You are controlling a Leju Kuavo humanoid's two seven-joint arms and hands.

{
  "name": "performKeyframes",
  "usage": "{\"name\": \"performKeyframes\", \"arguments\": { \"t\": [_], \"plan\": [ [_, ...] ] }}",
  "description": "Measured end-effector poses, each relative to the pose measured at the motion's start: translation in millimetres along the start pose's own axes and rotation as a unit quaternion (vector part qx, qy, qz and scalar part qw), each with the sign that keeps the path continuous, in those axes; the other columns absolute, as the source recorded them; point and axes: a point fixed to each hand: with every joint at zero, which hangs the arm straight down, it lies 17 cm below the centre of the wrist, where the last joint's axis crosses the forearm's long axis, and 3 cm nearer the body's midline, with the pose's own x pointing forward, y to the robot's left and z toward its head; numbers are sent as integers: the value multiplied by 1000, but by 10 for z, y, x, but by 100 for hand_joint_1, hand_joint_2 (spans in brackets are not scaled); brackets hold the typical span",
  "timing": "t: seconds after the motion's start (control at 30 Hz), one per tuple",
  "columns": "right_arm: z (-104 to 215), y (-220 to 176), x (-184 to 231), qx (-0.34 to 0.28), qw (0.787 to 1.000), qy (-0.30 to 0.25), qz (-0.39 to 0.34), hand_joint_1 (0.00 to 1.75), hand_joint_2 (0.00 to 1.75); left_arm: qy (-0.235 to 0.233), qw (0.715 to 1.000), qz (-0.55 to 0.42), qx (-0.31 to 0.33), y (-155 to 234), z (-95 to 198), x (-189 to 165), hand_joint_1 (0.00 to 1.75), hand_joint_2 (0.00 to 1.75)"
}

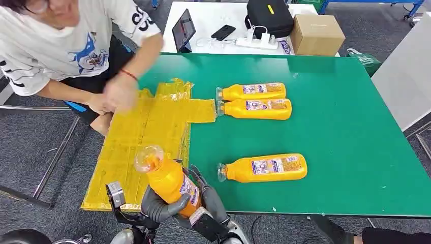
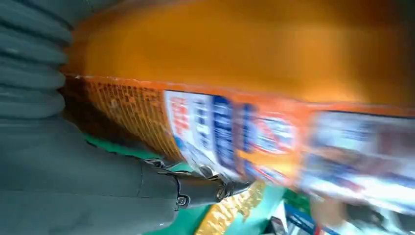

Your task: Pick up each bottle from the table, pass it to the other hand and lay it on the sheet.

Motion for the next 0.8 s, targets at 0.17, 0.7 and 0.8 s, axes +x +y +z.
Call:
{"name": "performKeyframes", "arguments": {
  "t": [0.17,0.7,0.8],
  "plan": [
    [-61,-67,154,-6,1000,-23,4,0,0,-19,996,-70,43,234,-77,103,175,175],
    [-310,-1115,1337,-221,962,-159,36,0,0,-212,811,-459,295,1619,-597,1727,175,175],
    [-290,-1378,1529,-266,948,-173,15,0,0,-201,770,-540,274,1629,-762,1741,175,175]
  ]
}}
